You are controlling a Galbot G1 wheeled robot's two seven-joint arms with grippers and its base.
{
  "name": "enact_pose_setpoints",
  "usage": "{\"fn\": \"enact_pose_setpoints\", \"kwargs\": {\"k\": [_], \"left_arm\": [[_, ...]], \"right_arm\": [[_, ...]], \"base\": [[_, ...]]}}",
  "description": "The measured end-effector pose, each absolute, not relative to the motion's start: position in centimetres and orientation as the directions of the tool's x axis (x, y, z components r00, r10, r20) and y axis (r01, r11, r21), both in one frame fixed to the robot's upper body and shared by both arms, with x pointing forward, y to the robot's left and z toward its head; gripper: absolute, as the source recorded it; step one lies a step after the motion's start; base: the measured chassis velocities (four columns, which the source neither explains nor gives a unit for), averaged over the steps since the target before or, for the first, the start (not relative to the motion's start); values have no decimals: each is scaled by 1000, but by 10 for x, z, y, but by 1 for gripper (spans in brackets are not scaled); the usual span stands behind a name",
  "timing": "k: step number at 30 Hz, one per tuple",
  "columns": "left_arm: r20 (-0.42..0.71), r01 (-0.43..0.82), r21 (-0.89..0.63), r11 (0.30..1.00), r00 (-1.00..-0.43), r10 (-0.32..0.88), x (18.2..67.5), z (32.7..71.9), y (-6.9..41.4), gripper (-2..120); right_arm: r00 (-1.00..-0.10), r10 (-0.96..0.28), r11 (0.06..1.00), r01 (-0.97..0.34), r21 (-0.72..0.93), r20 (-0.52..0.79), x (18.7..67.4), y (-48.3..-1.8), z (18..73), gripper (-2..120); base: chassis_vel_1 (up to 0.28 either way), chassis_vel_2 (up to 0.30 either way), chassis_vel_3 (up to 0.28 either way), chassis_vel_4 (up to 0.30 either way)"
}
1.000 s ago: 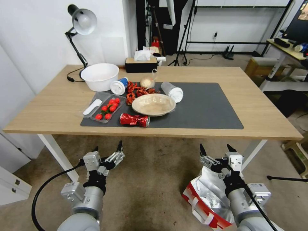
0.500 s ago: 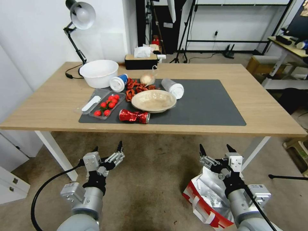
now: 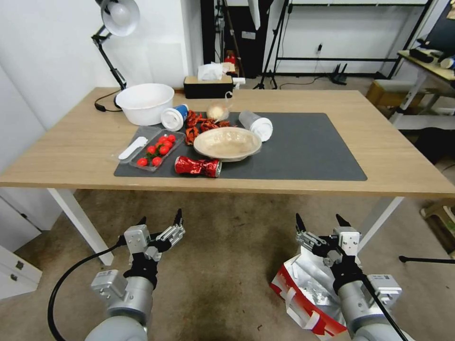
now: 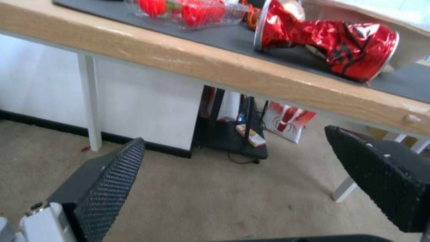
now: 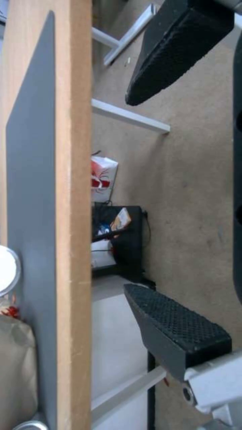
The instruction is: Pick up the food delivery bag from the floor and place it on the table.
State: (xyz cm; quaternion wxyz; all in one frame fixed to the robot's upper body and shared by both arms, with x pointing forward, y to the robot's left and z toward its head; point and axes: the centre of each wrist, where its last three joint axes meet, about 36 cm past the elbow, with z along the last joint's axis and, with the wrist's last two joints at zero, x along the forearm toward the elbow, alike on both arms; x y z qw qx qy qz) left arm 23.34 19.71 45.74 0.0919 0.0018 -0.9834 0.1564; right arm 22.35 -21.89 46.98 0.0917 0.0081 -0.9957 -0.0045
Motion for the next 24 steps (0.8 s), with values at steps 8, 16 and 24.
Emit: {"fn": "enact_pose_setpoints", "kwargs": {"k": [8, 16, 24], "left_arm": [[189, -33, -304, 952, -982, 26, 234, 453, 196, 100], [195, -28, -291, 956, -980, 31, 234, 451, 198, 100], [196, -32, -295, 955, -980, 28, 236, 449, 199, 100]], "right_arm": [[-982, -18, 1000, -17, 9, 189, 223, -219, 467, 100], [-982, -23, 1000, -22, 6, 190, 224, -220, 466, 100], [-981, -21, 1000, -21, 3, 192, 225, -220, 465, 100]], "base": [[0, 0, 0, 0], [0, 0, 0, 0], [0, 0, 0, 0]]}}
